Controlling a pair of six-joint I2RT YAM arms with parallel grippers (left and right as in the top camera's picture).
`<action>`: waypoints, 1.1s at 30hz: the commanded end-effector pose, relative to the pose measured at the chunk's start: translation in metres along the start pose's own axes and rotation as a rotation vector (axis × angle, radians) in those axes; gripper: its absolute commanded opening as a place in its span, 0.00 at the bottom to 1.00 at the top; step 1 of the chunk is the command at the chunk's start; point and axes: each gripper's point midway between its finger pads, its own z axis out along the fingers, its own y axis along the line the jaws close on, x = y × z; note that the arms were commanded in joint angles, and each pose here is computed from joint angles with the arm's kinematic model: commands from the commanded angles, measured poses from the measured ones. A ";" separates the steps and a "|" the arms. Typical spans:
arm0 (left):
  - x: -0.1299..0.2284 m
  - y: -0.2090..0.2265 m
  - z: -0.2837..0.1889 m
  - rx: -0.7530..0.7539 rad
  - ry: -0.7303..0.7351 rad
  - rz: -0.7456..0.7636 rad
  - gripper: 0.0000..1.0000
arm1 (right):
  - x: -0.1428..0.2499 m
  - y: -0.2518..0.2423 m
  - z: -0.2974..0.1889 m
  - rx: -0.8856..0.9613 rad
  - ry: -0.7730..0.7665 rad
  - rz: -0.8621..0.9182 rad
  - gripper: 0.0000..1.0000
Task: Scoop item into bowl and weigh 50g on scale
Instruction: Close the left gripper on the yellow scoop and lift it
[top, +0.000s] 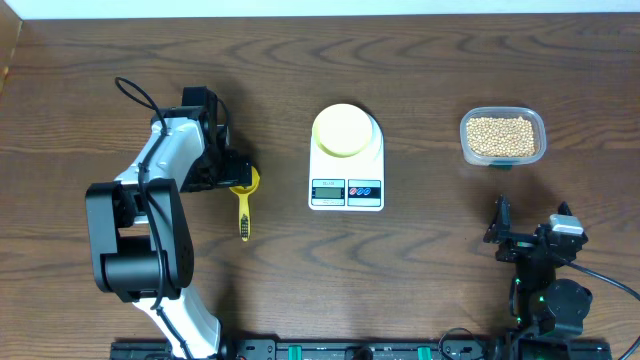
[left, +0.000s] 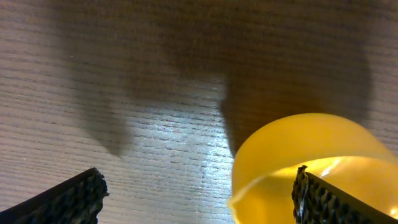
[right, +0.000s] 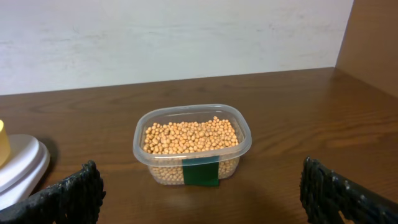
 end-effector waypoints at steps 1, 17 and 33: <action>-0.005 0.001 -0.001 0.002 -0.010 0.013 0.98 | 0.000 0.001 0.000 -0.005 -0.001 -0.010 0.99; -0.012 0.000 -0.001 0.003 -0.035 0.013 0.84 | 0.000 0.001 0.000 -0.005 -0.001 -0.010 0.99; -0.012 0.000 -0.001 0.003 -0.036 0.013 0.12 | 0.000 0.001 0.000 -0.005 -0.001 -0.010 0.99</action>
